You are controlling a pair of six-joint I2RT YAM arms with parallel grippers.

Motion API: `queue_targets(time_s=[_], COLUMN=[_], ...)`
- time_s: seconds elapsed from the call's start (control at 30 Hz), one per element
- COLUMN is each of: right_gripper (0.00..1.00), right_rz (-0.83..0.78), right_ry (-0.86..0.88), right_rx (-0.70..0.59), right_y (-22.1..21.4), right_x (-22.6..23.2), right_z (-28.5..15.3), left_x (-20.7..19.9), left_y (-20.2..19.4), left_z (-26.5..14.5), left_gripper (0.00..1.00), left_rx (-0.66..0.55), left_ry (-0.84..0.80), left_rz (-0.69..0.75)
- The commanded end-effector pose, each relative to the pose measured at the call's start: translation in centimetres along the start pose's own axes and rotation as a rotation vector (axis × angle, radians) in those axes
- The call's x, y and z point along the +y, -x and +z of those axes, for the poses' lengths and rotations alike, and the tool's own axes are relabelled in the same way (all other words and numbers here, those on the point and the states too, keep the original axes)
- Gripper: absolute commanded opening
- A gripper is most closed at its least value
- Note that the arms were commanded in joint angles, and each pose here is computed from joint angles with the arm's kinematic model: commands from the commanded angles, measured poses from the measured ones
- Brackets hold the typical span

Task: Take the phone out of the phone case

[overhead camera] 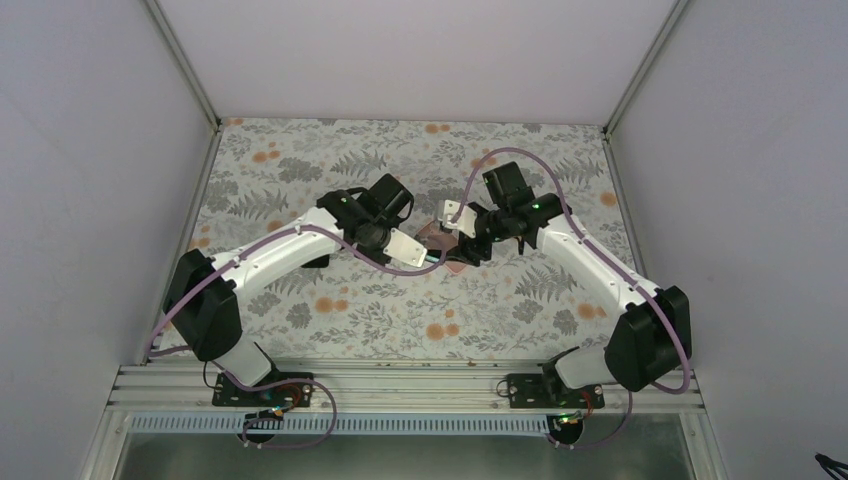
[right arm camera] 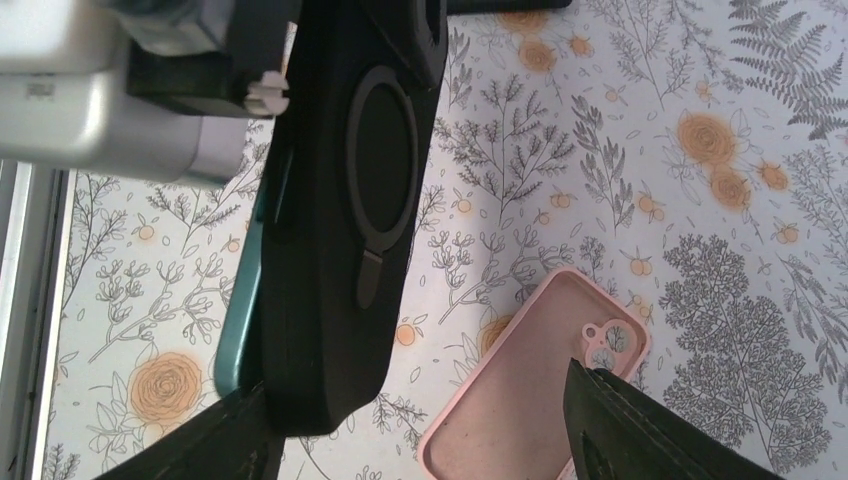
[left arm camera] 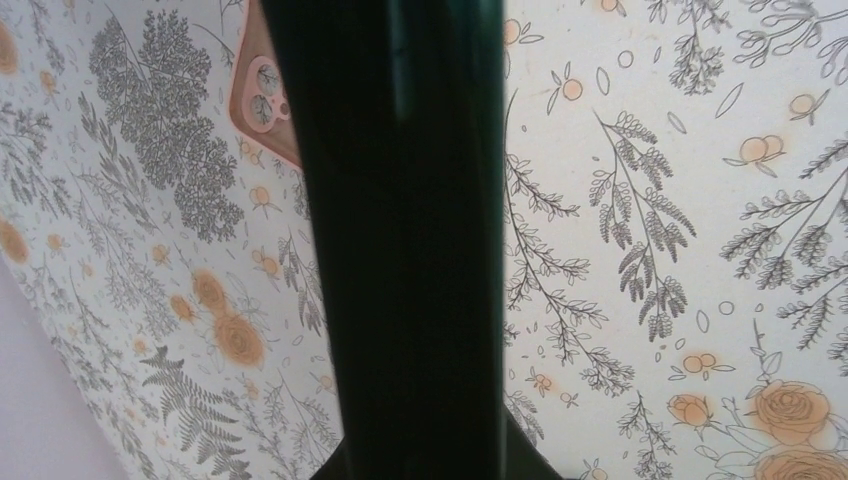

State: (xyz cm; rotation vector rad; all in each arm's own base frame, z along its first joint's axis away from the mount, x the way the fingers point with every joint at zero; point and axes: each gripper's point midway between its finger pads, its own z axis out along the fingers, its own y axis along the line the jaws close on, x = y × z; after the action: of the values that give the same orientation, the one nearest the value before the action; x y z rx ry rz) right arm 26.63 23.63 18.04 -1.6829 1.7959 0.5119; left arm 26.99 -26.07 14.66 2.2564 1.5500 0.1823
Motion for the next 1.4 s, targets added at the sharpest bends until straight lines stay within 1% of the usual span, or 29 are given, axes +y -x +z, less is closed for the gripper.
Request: queue_targets(time_s=[0.0,0.13,0.23,0.4,0.5,0.63,0.7,0.77,0.83,0.87,0.93,0.97,1.0,1.17,1.23,1.3,1.33,1.37], right_gripper=[0.71,0.71,0.72,0.72,0.72,0.71,0.64,0.53,0.39,0.29,0.13,0.07,0.04,0.04,0.04,0.04,0.04,0.04], right_rz=[-0.063,-0.07,-0.076,-0.087,-0.109,-0.091,-0.065,-0.048,-0.035,-0.032,-0.019,0.005,0.019,0.055,0.067,0.087,0.094,0.102], right_ry=[-0.233,-0.238,-0.205,-0.019,0.102,0.214,0.243,0.268,0.284,0.292,0.304,0.338,0.359,0.486,0.499,0.461,0.44,0.426], right_rx=[-0.087,-0.095,-0.139,-0.178,-0.155,-0.143,-0.14,-0.135,-0.137,-0.145,-0.165,-0.165,-0.18,-0.255,-0.239,-0.202,-0.185,-0.171], right_y=[2.8,3.2,4.1,5.3,5.3,4.8,4.5,4.2,4.2,4.4,4.8,4.4,4.6,5.7,5.5,4.9,4.6,4.3], right_x=[-6.0,-6.1,-5.6,-2.7,-0.2,1.8,2.0,2.2,2.3,2.4,2.2,2.4,2.2,3.1,3.0,2.1,1.8,1.6], right_z=[-0.8,-0.4,-0.4,1.0,2.7,4.5,5.1,5.5,5.5,5.3,4.6,4.8,4.5,3.0,3.3,4.0,4.4,4.6], left_x=[-1.2,-1.0,-0.8,-0.3,0.6,2.1,2.9,3.4,3.9,4.2,4.8,5.3,5.8,7.6,8.0,8.6,8.8,9.0], left_y=[8.1,9.9,11.0,12.2,12.6,13.1,13.2,13.0,12.5,12.3,11.8,11.5,11.2,10.4,10.5,10.6,10.6,10.6], left_z=[-3.9,-5.4,-6.3,-6.9,-7.3,-8.1,-8.4,-8.4,-7.8,-7.7,-7.6,-7.6,-7.6,-7.3,-7.0,-7.2,-7.5,-7.8], left_gripper=[0.02,0.02,0.02,0.02,0.02,0.02,0.02,0.02,0.02,0.02,0.02,0.02,0.02,0.02,0.02,0.03,0.09,0.2], left_rx=[-0.349,-0.451,-0.522,-0.586,-0.604,-0.626,-0.633,-0.619,-0.589,-0.582,-0.583,-0.583,-0.581,-0.574,-0.568,-0.566,-0.567,-0.566], left_ry=[-0.059,-0.076,-0.081,-0.063,-0.028,0.044,0.084,0.115,0.154,0.179,0.227,0.247,0.269,0.337,0.351,0.369,0.369,0.378], left_rz=[0.106,0.098,0.091,0.092,0.097,0.106,0.106,0.106,0.104,0.104,0.091,0.083,0.07,0.06,0.064,0.062,0.06,0.056])
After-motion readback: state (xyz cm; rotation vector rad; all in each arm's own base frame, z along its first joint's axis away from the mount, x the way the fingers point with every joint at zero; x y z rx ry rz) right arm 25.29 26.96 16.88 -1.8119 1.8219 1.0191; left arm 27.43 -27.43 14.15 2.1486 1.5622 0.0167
